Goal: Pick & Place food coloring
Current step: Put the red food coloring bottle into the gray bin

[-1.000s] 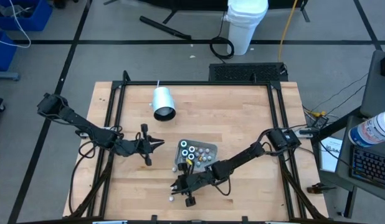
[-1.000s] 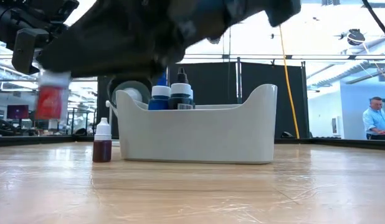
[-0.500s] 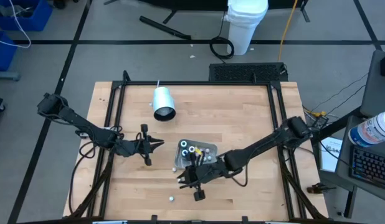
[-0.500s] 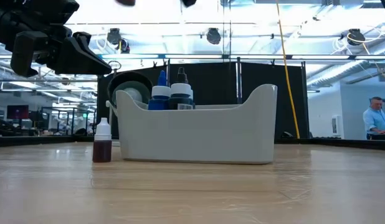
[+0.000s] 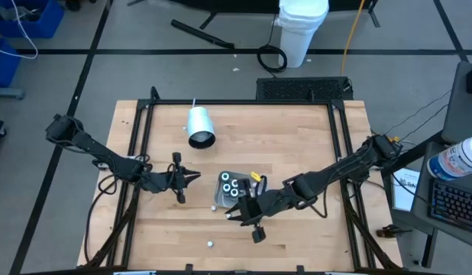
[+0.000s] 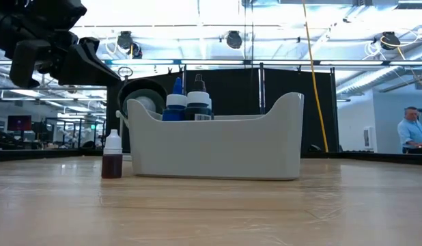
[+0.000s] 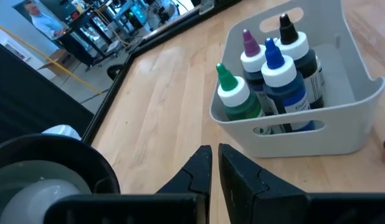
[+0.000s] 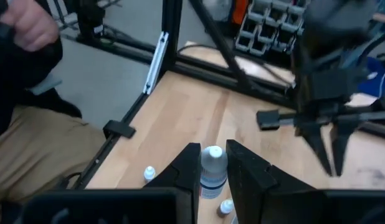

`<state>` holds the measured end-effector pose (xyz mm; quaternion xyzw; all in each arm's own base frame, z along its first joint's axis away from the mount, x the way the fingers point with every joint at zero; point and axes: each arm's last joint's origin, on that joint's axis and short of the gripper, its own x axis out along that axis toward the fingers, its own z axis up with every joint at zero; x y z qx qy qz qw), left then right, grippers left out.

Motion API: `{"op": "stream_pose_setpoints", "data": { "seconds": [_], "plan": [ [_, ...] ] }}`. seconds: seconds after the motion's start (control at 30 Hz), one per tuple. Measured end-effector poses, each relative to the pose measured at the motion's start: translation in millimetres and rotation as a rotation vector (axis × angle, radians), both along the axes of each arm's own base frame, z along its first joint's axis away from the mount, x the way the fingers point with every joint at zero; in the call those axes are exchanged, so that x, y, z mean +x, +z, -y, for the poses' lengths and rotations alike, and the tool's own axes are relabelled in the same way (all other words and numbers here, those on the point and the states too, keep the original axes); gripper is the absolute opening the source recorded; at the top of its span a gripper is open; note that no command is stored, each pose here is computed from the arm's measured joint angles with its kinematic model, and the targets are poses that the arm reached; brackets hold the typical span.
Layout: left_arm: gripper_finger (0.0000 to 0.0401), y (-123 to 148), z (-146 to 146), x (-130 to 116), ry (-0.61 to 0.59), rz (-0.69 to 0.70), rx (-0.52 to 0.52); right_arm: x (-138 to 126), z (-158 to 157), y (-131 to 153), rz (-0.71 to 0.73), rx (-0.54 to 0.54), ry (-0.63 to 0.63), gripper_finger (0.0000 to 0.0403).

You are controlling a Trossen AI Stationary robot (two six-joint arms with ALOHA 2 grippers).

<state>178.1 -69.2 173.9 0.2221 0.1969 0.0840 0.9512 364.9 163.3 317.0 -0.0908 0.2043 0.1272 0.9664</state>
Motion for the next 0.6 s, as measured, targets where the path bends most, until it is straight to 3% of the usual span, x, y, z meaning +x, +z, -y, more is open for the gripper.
{"op": "stream_pose_setpoints", "data": {
  "seconds": [0.3, 0.5, 0.6],
  "plan": [
    [0.0037, -0.4, -0.1, -0.2, 0.013, 0.005, -0.031, -7.8, 5.6, 15.2, 0.067, -0.070, -0.104, 0.0052],
    [0.0037, -0.4, 0.0, -0.2, 0.013, 0.005, -0.033, -17.1, 12.3, -5.8, 0.047, -0.130, -0.173, 0.0052],
    [0.0037, -1.2, -0.3, -0.5, 0.020, 0.001, -0.046, -30.3, 27.7, -11.2, 0.101, -0.096, -0.217, 0.0052]
  ]
}}
